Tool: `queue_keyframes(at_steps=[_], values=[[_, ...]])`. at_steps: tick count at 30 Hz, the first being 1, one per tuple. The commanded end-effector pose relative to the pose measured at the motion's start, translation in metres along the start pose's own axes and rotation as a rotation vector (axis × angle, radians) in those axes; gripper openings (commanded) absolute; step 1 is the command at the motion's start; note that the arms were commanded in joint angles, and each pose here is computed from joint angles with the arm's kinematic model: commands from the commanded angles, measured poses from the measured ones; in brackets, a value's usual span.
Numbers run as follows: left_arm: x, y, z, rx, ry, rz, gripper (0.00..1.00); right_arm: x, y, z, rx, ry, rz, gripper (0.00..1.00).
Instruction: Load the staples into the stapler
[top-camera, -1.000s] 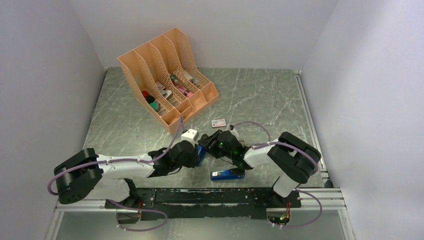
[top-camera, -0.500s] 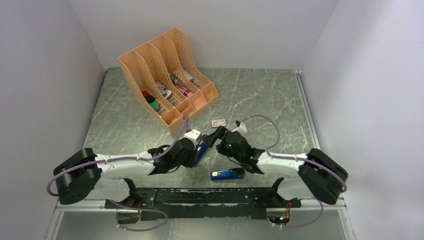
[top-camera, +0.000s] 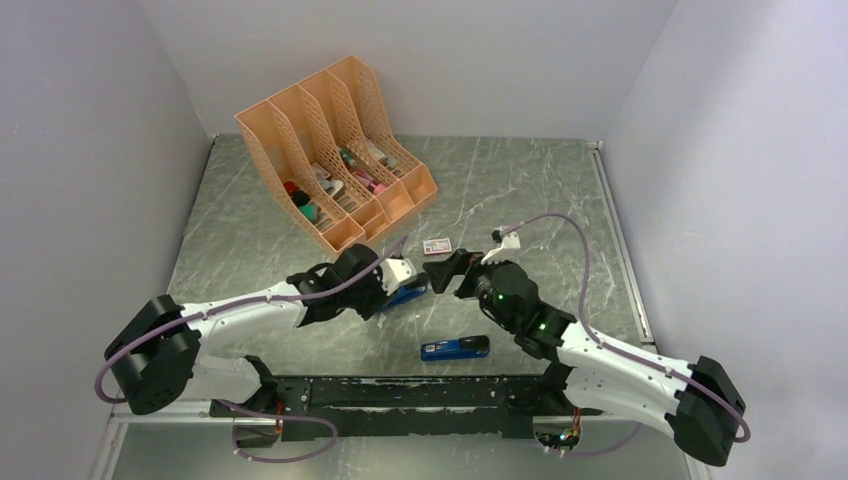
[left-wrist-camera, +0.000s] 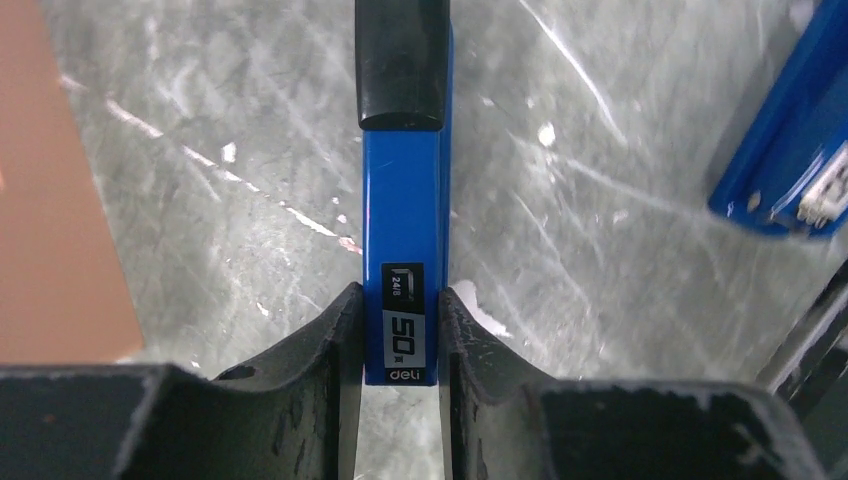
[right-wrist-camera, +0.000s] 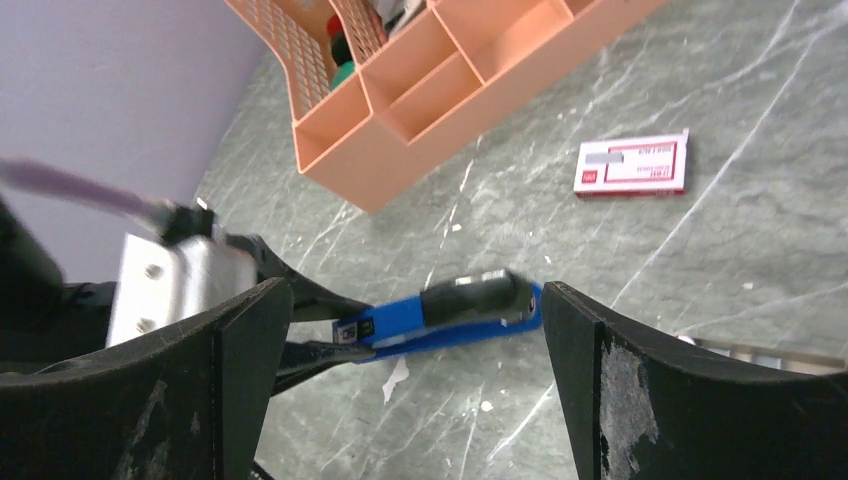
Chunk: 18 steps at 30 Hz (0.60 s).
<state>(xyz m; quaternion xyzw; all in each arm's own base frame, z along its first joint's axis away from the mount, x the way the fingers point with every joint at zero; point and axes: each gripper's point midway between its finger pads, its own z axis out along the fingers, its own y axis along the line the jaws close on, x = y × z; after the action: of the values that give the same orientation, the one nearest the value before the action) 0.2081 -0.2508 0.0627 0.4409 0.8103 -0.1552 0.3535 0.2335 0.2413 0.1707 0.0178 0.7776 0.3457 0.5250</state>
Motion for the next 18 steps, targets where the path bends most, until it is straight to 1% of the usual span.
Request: queue_keyframes(at_steps=[1,4,5,6,9,11,12,13,15,17,18], values=[[0.022,-0.013,0.000,0.214,0.077,0.352,0.07,-0.015,-0.006,-0.011,0.000,-0.060,-0.097,1.00],[0.066,-0.016,0.003,0.334,0.218,0.383,0.07,-0.020,-0.005,-0.018,-0.025,-0.094,-0.094,1.00],[0.075,-0.012,0.005,0.332,0.241,0.379,0.07,-0.022,-0.005,-0.019,-0.031,-0.104,-0.094,1.00],[0.075,-0.008,0.008,0.311,0.235,0.376,0.07,-0.023,-0.005,-0.021,-0.036,-0.111,-0.094,1.00],[0.056,0.002,0.010,0.255,0.161,0.354,0.12,-0.028,-0.003,-0.024,-0.038,-0.119,-0.100,1.00],[0.045,0.009,0.007,0.214,0.119,0.355,0.20,-0.030,-0.003,-0.026,-0.030,-0.112,-0.117,1.00],[0.039,0.013,0.005,0.191,0.100,0.357,0.28,-0.031,-0.004,-0.027,-0.025,-0.111,-0.124,1.00],[0.034,0.016,0.003,0.170,0.084,0.355,0.33,-0.033,-0.004,-0.028,-0.022,-0.116,-0.129,1.00],[0.024,0.021,-0.003,0.139,0.050,0.351,0.43,-0.035,-0.005,-0.029,-0.020,-0.130,-0.135,1.00],[0.013,0.023,-0.010,0.117,0.008,0.337,0.49,-0.037,-0.006,-0.031,-0.022,-0.138,-0.148,1.00],[0.006,0.023,-0.015,0.110,-0.019,0.330,0.54,-0.037,-0.006,-0.032,-0.019,-0.134,-0.154,1.00]])
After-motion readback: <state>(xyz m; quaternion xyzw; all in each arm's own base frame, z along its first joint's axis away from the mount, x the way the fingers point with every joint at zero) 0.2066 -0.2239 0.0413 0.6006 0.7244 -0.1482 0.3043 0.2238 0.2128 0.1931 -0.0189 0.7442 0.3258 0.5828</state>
